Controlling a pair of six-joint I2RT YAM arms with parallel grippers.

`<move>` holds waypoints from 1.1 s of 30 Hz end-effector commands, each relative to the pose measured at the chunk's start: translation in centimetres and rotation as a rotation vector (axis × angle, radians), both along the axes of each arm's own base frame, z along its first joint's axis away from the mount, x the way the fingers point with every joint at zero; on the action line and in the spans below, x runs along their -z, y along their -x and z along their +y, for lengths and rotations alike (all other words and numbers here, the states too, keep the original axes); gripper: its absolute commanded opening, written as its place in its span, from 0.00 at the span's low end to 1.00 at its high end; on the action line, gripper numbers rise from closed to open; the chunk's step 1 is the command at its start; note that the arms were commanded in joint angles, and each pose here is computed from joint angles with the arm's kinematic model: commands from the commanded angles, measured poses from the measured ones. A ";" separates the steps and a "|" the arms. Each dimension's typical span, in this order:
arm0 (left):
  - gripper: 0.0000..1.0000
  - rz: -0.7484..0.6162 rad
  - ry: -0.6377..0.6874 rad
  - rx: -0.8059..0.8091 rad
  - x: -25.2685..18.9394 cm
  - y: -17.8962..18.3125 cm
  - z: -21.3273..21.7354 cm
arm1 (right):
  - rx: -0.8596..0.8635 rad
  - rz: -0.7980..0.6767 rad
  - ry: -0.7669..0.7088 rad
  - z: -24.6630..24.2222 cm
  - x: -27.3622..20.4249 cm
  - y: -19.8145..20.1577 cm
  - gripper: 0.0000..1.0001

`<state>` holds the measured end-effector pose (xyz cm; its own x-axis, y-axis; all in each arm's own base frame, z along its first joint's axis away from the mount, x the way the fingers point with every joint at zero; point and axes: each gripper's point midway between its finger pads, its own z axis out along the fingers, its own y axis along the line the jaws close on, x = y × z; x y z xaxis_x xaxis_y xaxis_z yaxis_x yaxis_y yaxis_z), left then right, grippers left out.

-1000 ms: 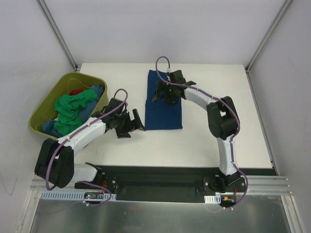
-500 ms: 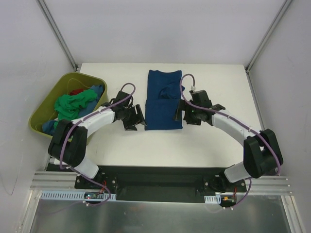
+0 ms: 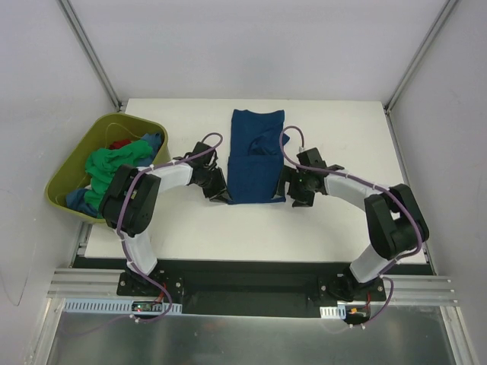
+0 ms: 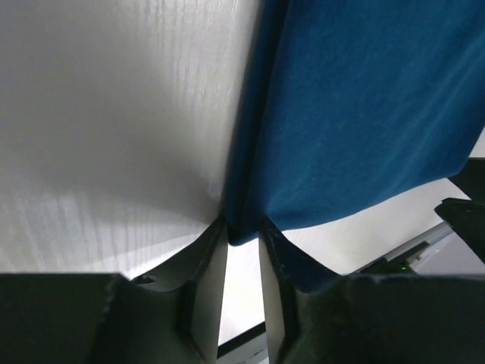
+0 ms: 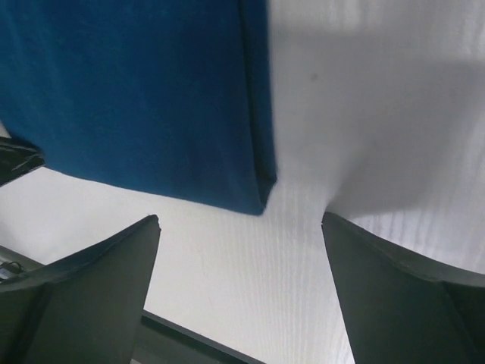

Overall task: Fold and stack the t-shirts
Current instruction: Grab one side of the 2/3 rectangular tshirt with both arms

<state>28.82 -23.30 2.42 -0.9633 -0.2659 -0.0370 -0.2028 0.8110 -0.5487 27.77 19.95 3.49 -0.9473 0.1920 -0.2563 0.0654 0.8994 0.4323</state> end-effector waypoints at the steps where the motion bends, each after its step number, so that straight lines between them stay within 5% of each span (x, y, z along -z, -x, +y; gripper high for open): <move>1: 0.11 0.007 -0.006 0.019 1.1 -0.5 -0.5 | 0.013 -0.008 -0.063 1.6 -0.8 -2.0 0.88; 2: 0.00 0.007 -0.008 0.027 1.2 -0.5 -0.5 | 0.016 0.007 -0.061 1.6 -0.4 -2.0 0.81; 10: 0.00 -0.024 -0.021 0.026 0.6 -0.2 0.0 | 0.041 0.066 -0.047 1.4 1.5 -1.2 0.23; 11: 0.00 -0.025 -0.020 0.027 0.5 -0.1 0.0 | 0.049 0.057 -0.040 1.2 1.5 -1.2 0.06; 12: 0.00 -0.027 -0.020 0.027 0.5 0.1 0.1 | 0.053 0.050 -0.039 1.1 1.6 -1.2 0.00; 17: 0.00 -0.018 -0.022 0.027 0.4 1.9 0.5 | -0.002 0.030 -0.101 1.7 1.1 0.4 0.00; 23: 0.00 -0.017 -0.068 0.046 0.7 8.5 1.9 | -0.059 -0.022 -0.130 1.3 -0.8 6.1 0.00; 28: 0.00 -0.100 0.018 0.066 -2.8 13.0 0.5 | -0.106 -0.064 -0.085 0.7 -2.6 13.3 0.00; 33: 0.00 -0.196 0.136 0.036 -6.9 15.9 0.3 | -0.018 -0.157 -0.047 -2.0 -4.9 16.0 0.01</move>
